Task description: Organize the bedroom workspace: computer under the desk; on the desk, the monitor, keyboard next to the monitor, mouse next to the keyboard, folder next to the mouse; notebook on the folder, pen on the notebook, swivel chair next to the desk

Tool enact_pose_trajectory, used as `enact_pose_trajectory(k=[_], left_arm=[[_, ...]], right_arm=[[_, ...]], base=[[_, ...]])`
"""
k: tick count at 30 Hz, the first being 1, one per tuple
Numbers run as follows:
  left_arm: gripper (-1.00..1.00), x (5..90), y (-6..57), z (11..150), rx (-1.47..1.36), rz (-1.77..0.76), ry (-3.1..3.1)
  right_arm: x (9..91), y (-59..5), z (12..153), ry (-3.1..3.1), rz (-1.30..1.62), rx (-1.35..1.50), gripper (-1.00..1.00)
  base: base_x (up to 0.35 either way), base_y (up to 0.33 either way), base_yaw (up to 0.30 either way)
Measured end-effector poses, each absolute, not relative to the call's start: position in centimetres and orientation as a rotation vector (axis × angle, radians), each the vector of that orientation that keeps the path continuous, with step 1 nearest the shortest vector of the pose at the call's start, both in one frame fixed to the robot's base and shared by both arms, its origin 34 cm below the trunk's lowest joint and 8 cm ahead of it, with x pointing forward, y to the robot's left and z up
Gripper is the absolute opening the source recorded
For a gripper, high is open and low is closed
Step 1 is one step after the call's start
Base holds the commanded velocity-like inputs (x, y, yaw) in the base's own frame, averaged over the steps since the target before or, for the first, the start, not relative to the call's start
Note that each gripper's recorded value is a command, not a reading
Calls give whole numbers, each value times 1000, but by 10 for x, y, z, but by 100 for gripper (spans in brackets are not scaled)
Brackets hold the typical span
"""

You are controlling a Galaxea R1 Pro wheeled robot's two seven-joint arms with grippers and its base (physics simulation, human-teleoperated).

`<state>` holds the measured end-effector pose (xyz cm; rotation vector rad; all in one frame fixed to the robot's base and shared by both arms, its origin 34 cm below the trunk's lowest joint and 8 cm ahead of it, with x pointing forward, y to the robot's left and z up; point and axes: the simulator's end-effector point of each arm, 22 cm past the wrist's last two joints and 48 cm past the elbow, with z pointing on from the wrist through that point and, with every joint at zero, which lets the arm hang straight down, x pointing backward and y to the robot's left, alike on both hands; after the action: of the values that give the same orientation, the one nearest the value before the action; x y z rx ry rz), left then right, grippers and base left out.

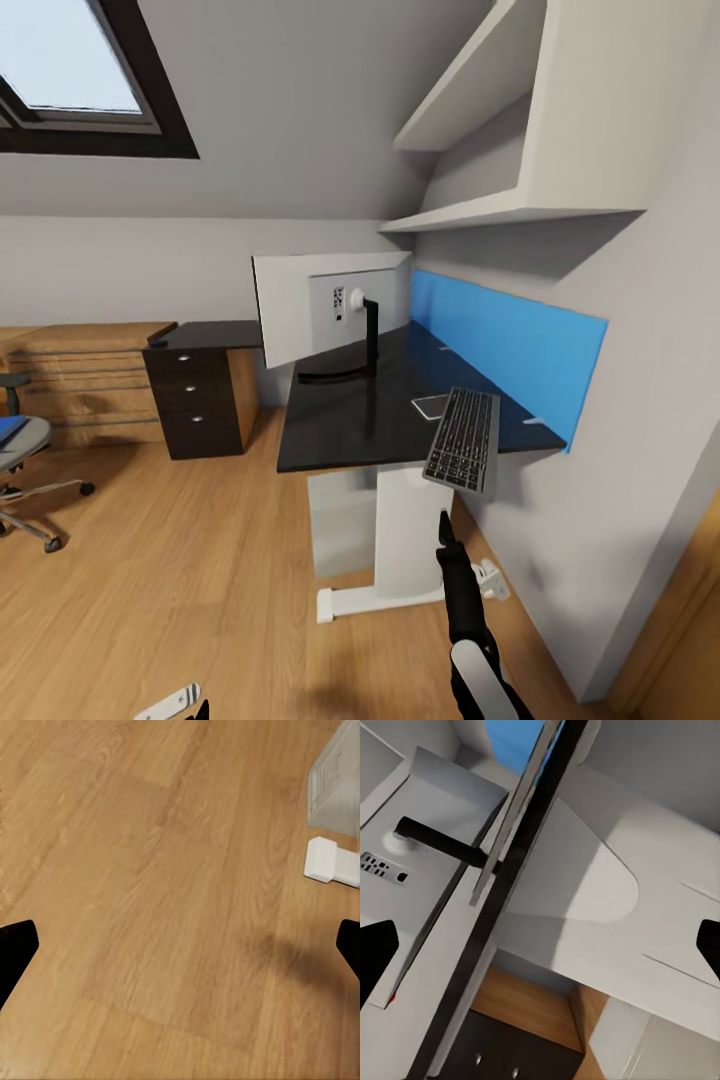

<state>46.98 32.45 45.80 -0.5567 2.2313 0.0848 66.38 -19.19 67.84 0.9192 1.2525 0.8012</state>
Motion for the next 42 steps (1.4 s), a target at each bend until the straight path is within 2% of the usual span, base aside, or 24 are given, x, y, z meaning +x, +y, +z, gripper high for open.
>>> enact_pose_trajectory(k=[22, 42], left_arm=[[100, 474, 324, 481, -559, 82, 2231], [100, 474, 324, 485, -557, 80, 2232]], right_arm=[[666, -207, 687, 1268, 753, 983, 100], [666, -208, 686, 1279, 745, 995, 100]], base=[[2, 1, 0], [101, 80, 0]])
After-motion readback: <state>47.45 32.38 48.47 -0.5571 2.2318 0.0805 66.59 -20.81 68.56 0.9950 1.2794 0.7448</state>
